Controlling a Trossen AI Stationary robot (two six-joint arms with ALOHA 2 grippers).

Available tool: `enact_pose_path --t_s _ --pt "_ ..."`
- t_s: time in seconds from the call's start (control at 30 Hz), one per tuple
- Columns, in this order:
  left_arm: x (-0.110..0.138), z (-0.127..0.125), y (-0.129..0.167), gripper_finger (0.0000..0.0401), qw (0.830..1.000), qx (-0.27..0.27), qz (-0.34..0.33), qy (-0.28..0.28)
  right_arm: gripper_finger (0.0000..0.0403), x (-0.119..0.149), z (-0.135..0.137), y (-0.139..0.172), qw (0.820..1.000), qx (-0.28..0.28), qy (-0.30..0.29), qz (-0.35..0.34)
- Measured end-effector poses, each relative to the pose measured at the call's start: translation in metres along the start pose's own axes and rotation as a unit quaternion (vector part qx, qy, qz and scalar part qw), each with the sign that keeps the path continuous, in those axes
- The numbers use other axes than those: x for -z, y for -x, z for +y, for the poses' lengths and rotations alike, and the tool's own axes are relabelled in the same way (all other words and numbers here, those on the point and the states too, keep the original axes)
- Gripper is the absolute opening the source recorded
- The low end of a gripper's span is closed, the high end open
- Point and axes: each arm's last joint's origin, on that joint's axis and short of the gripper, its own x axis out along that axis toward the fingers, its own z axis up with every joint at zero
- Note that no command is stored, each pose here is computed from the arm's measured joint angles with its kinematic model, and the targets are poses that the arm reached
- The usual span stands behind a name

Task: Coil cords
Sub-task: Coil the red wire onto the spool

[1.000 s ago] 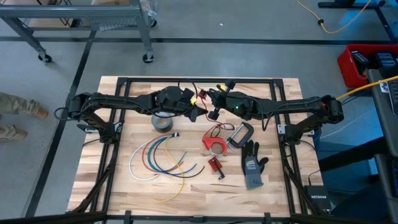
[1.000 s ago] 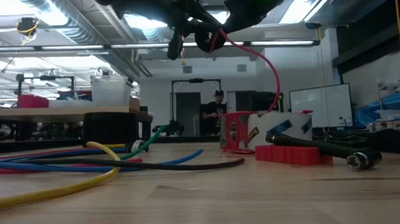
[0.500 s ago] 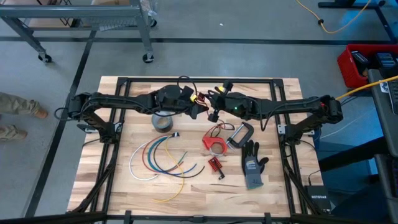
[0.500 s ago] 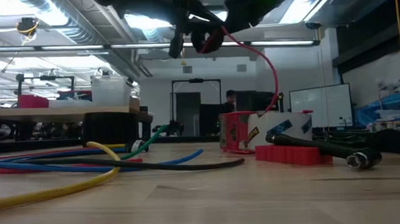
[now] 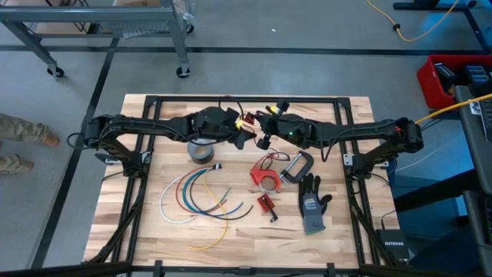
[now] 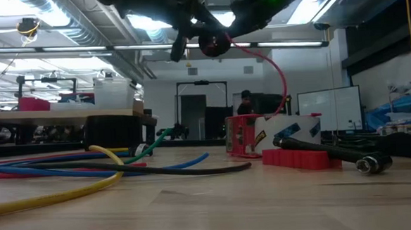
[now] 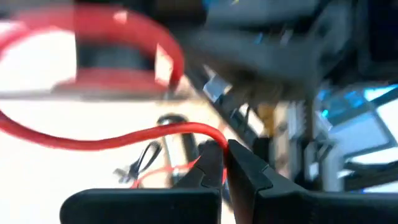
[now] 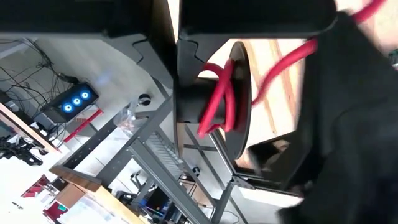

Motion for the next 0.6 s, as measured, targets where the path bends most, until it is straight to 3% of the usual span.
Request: enact_pose_path --t_s 0.6 --pt "0.008 -0.001 -0.004 0.0 0.998 -0.035 -0.012 -0.057 0.0003 -0.037 -0.017 0.012 0.995 -0.011 -0.089 -0.054"
